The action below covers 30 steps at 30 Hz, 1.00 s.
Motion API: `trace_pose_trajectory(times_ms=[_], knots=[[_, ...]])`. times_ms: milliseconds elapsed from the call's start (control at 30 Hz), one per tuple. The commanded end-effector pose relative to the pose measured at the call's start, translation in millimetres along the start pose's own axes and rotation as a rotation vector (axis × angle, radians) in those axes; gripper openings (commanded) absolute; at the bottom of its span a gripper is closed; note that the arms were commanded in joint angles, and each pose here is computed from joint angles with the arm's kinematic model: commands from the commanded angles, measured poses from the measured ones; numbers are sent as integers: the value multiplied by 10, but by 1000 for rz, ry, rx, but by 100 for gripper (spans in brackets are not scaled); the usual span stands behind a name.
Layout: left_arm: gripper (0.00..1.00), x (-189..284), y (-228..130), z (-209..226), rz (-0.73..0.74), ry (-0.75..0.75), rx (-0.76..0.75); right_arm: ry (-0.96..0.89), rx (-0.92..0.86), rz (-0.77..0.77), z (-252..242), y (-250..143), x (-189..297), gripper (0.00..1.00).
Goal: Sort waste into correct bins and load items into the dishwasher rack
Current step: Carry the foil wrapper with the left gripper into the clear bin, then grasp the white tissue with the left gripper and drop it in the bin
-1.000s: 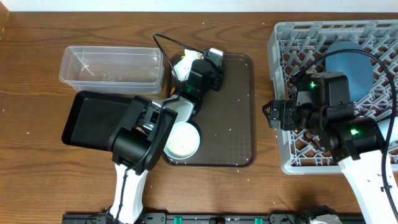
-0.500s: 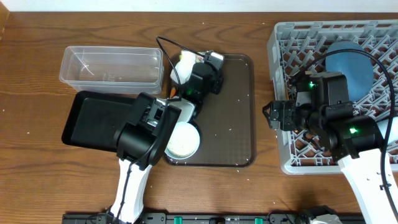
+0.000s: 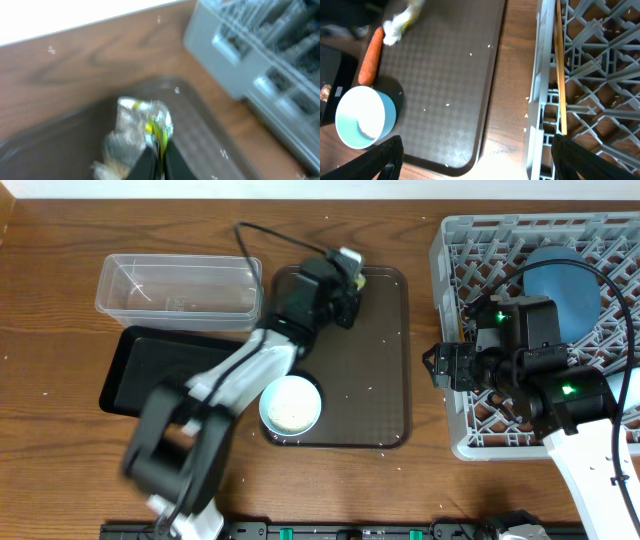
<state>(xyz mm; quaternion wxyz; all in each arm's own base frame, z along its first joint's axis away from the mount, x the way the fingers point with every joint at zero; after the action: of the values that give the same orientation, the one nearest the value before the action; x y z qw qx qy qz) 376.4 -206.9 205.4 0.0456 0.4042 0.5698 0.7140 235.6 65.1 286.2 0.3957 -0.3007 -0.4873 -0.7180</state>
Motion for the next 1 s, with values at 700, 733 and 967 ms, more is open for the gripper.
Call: trace_pose_trajectory(times_ms=[700, 733, 967], knots=[[6, 1172, -229, 1593, 133, 613, 221, -11, -23, -18, -39, 40, 20, 88], [6, 1132, -258, 1622, 148, 612, 187, -11, -23, -18, -39, 40, 20, 88], [33, 943, -409, 1529, 262, 446, -26, -3, -24, -9, -34, 31, 20, 88]])
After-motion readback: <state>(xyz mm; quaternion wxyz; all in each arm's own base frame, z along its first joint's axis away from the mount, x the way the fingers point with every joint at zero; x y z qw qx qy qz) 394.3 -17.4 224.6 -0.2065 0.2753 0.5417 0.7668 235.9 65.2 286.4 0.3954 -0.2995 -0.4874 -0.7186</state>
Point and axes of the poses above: each gripper's point midway between its finger pads, its own x axis back along the fingers, its own z axis along the line the jaws close on, y = z × x, the point moved 10 cm from there along x, back along the fingers, and after that the axes turned 12 degrees about -x, right-handed, at the moved point
